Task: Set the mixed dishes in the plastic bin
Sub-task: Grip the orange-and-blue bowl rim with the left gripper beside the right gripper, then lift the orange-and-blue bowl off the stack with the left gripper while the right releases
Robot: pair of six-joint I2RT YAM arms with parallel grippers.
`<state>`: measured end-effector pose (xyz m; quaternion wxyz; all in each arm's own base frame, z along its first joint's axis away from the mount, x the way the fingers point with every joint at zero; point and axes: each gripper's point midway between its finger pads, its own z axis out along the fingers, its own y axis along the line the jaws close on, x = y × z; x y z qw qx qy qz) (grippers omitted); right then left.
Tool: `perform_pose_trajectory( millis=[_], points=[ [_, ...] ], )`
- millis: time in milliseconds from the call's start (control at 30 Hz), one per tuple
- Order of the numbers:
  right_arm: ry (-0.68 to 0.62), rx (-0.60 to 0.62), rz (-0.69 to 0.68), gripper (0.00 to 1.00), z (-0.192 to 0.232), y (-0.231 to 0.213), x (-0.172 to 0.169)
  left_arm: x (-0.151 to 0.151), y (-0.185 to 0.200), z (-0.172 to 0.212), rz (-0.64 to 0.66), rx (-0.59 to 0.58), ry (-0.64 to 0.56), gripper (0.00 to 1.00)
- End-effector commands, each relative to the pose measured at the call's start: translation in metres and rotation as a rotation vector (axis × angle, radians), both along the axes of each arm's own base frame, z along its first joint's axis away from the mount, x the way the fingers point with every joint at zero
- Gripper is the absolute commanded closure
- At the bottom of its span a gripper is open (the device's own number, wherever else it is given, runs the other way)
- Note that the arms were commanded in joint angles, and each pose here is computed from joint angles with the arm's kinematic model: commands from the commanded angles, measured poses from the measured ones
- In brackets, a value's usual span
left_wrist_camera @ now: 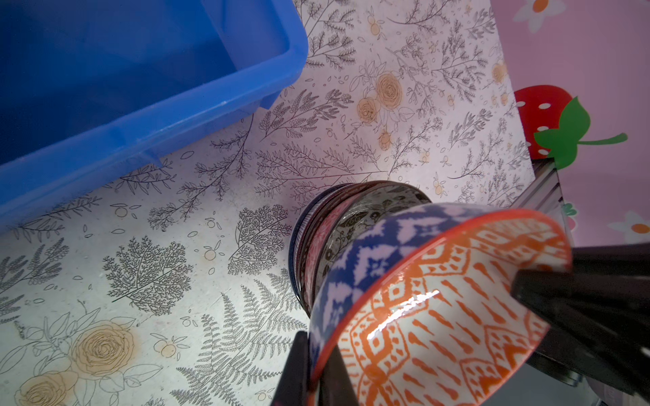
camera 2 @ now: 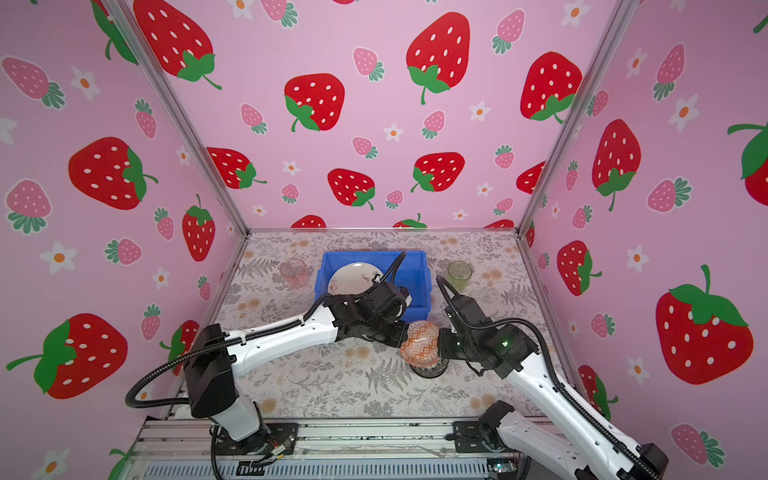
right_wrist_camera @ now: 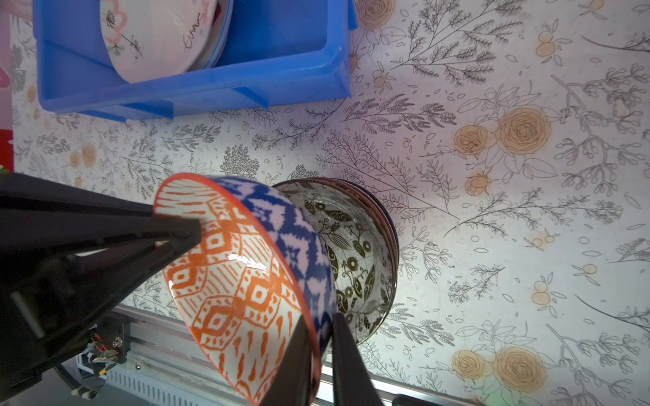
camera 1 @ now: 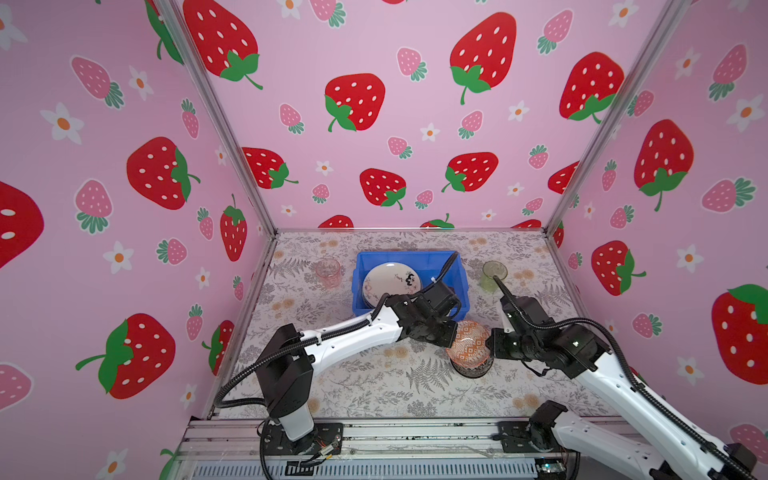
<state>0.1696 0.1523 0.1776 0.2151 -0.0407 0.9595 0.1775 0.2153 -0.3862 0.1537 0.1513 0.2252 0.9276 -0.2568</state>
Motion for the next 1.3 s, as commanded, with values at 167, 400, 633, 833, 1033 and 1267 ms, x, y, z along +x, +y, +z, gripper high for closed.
perform_pose_trajectory(
  millis=[167,400,633,833,1033,1267],
  points=[
    [-0.098,0.095,-0.01,0.7,0.034,0.009,0.01,-0.003,-0.012,0.028,-0.047,-0.083,-0.01,1.0],
    [-0.138,0.102,-0.037,0.55,0.047,0.001,0.011,0.002,-0.006,0.033,-0.03,-0.092,-0.014,1.0],
    [-0.161,0.101,-0.055,0.28,0.053,-0.005,0.01,0.013,0.004,0.046,0.001,-0.111,-0.034,1.0],
    [-0.174,0.098,-0.073,0.01,0.055,-0.011,0.009,0.036,0.02,0.062,0.056,-0.127,-0.072,1.0],
    [-0.16,0.095,-0.077,0.01,0.047,-0.012,0.007,0.074,0.04,0.072,0.14,-0.143,-0.104,1.0],
    [-0.141,0.067,-0.078,0.01,0.036,-0.015,0.006,0.115,0.049,0.075,0.195,-0.123,-0.177,1.0]
  ],
)
